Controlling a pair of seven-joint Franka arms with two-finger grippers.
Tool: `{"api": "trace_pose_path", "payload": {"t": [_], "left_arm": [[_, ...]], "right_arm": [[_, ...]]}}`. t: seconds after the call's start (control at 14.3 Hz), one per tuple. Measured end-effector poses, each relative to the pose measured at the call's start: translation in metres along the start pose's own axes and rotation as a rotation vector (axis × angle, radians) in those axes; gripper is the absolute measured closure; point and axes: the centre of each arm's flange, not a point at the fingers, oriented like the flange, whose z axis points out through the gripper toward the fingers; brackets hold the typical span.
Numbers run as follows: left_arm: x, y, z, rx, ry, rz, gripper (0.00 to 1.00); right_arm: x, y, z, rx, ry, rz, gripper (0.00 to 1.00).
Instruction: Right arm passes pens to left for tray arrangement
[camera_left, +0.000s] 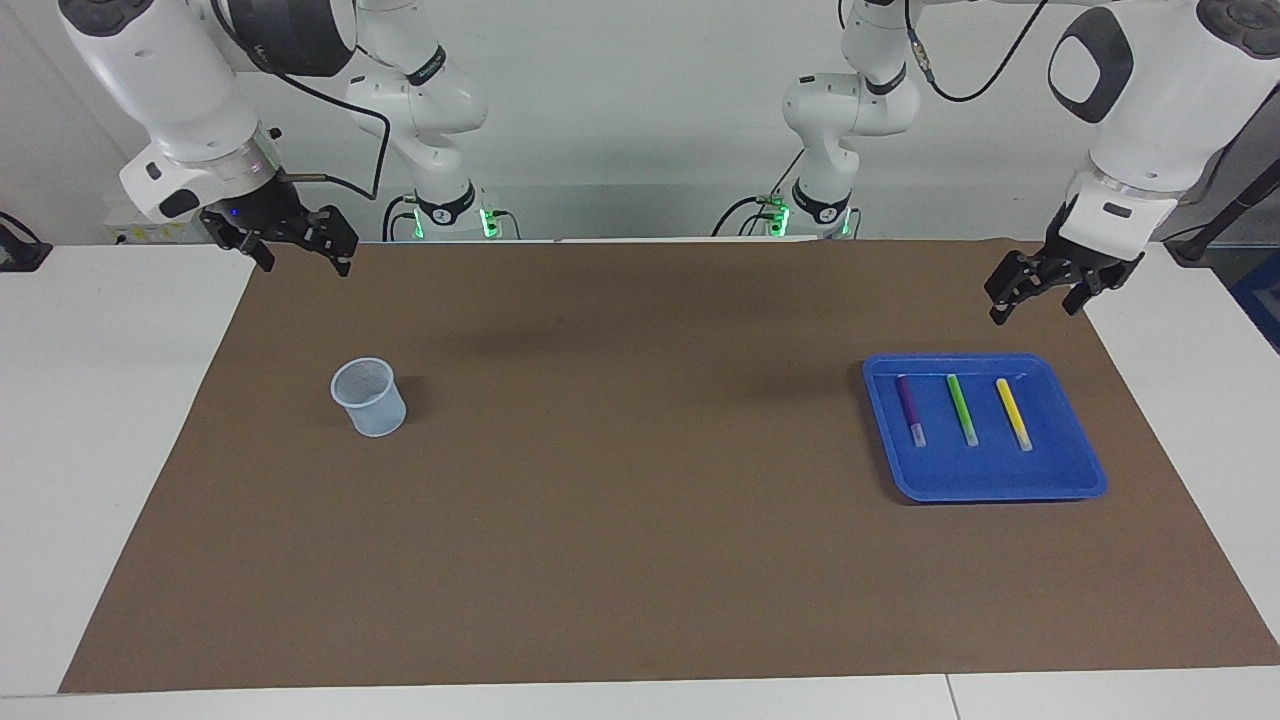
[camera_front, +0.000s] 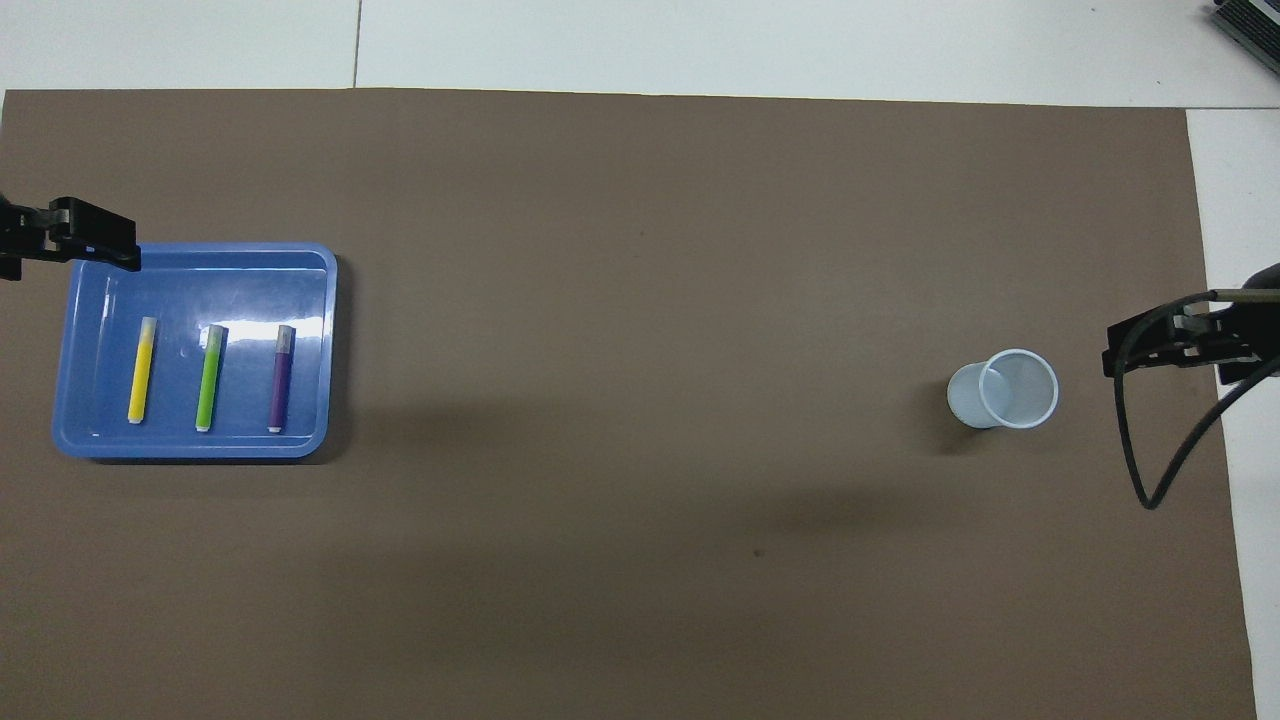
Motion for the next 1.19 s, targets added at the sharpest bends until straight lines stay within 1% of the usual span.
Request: {"api": "trace_pose_path", "payload": {"t": [0.42,0.91,1.19], "left_arm": [[0.002,0.008,-0.002,-0.003,0.023,0.015,0.0],[0.002,-0.001,-0.002,-0.006,0.022,0.001,0.0],[-0.004,-0.005,-0.007,-0.007,0.006,-0.005,0.0]], "right_arm": [[0.0,0.0,0.0,0.0,0.0,0.0,0.0],[0.0,0.0,0.0,0.0,0.0,-0.001,0.0],[0.0,0.0,0.0,0.0,0.0,-0.001,0.0]]}}
